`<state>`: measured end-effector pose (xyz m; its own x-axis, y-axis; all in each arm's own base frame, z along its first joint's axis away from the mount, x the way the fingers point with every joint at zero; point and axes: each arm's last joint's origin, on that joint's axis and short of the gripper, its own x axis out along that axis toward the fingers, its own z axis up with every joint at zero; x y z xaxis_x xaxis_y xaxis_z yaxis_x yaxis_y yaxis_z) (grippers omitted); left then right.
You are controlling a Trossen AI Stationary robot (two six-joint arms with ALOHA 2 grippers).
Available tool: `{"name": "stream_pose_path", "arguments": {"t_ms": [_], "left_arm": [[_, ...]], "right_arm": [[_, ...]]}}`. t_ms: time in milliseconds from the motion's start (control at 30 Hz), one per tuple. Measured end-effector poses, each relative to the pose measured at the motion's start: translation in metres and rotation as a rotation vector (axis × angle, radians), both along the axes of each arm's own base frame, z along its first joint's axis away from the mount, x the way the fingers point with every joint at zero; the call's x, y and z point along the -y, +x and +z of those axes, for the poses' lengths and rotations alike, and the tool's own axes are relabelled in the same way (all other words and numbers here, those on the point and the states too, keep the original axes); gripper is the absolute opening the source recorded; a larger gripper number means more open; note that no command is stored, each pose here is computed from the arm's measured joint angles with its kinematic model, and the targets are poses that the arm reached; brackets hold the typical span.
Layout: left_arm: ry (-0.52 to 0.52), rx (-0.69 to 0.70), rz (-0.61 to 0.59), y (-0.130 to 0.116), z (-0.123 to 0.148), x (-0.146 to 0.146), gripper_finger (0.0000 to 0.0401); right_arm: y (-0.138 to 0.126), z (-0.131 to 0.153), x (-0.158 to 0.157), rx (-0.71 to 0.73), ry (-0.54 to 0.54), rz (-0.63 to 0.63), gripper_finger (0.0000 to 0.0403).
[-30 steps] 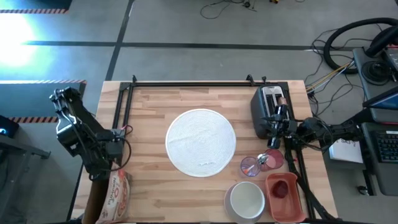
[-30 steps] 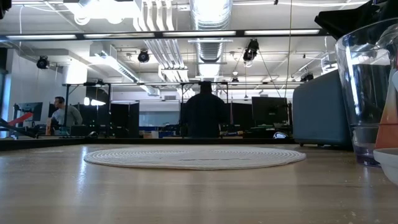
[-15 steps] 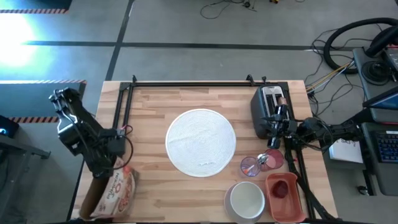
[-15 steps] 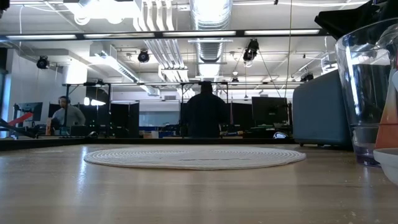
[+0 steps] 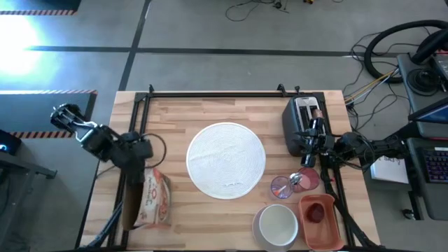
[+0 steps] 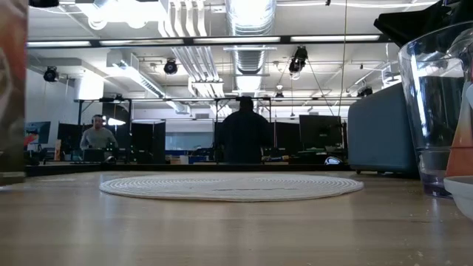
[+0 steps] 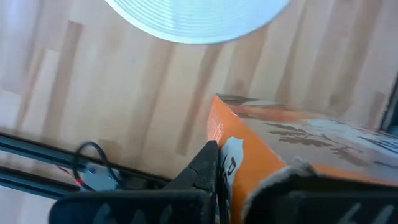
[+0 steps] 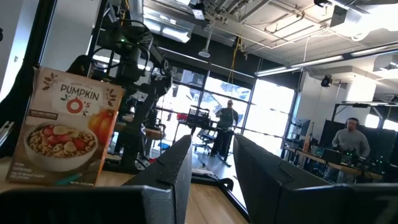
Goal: Arrange a breakfast setting
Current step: Move the cereal to the top left of the table
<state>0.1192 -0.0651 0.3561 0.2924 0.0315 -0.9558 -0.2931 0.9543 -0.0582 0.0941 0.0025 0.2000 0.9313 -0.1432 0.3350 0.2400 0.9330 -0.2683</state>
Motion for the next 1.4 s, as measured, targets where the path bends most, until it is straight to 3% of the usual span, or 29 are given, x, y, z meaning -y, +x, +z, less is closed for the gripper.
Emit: {"name": "stream_pose_path", "arguments": {"t_ms": [433, 600, 767, 1200, 1400], "left_arm": [[0.150, -0.064, -0.052, 0.019, -0.001, -0.061, 0.0000], [0.280, -0.137, -0.076, 0.023, -0.003, -0.087, 0.0000], [0.387, -0.218, -0.023, 0.026, -0.006, -0.109, 0.0000], [0.524, -0.363, 0.074, 0.028, -0.012, -0.168, 0.0000], [0.597, -0.342, 0.014, 0.032, -0.010, -0.188, 0.0000]], "right_arm": [[0.000, 0.000, 0.000, 0.000, 0.000, 0.000, 0.0107], [0.000, 0.000, 0.000, 0.000, 0.000, 0.000, 0.0107], [0.000, 0.000, 0.000, 0.000, 0.000, 0.000, 0.0107], [0.000, 0.000, 0.000, 0.000, 0.000, 0.000, 0.0107], [0.000, 0.000, 0.000, -0.001, 0.000, 0.000, 0.0107]]}}
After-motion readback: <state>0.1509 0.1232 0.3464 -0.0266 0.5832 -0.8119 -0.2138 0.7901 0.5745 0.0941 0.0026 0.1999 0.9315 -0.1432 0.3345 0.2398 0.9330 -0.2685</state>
